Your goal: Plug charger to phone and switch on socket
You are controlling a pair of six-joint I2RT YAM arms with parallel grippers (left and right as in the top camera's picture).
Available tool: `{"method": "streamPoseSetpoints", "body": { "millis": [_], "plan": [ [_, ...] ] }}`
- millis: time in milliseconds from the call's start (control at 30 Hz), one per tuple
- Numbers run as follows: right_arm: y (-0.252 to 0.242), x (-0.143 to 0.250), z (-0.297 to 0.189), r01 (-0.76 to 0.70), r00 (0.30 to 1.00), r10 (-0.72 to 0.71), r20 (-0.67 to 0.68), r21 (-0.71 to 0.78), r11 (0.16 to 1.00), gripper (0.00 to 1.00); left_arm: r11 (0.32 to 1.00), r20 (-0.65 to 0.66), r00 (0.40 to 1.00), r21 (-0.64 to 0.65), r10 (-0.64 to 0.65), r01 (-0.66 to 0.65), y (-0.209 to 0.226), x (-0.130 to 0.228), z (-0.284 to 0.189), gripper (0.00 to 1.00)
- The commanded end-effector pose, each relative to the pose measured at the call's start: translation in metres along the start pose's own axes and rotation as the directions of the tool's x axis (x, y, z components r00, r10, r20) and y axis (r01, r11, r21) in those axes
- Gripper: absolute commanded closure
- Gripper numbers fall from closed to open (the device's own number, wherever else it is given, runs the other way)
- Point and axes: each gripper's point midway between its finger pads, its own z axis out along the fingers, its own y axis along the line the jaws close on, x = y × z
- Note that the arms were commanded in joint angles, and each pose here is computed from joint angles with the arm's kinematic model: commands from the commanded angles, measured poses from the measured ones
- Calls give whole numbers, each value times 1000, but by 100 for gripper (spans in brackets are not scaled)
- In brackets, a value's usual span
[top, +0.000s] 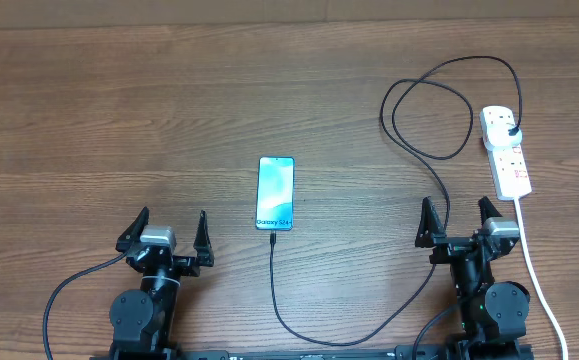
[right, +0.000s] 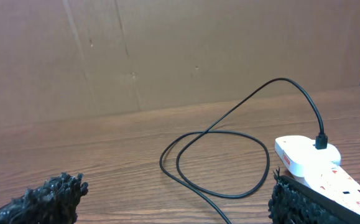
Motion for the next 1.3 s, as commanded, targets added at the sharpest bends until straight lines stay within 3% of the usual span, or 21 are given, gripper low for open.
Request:
{"method": "streamPoseSetpoints", "body": {
  "millis": [0,1000,1267],
  "plan": [
    [-2,2,0,1,1000,-1,3,8,1000,0,1000,5,1000,-8,23,-23,1,0,0,0],
    [-2,2,0,1,1000,-1,3,8,1000,0,1000,14,1000,-8,23,-22,1,-2,0,1],
    [-2,2,0,1,1000,-1,3,8,1000,0,984,10,1000,179,14,-15,-31,-6,-5,1]
  ]
}}
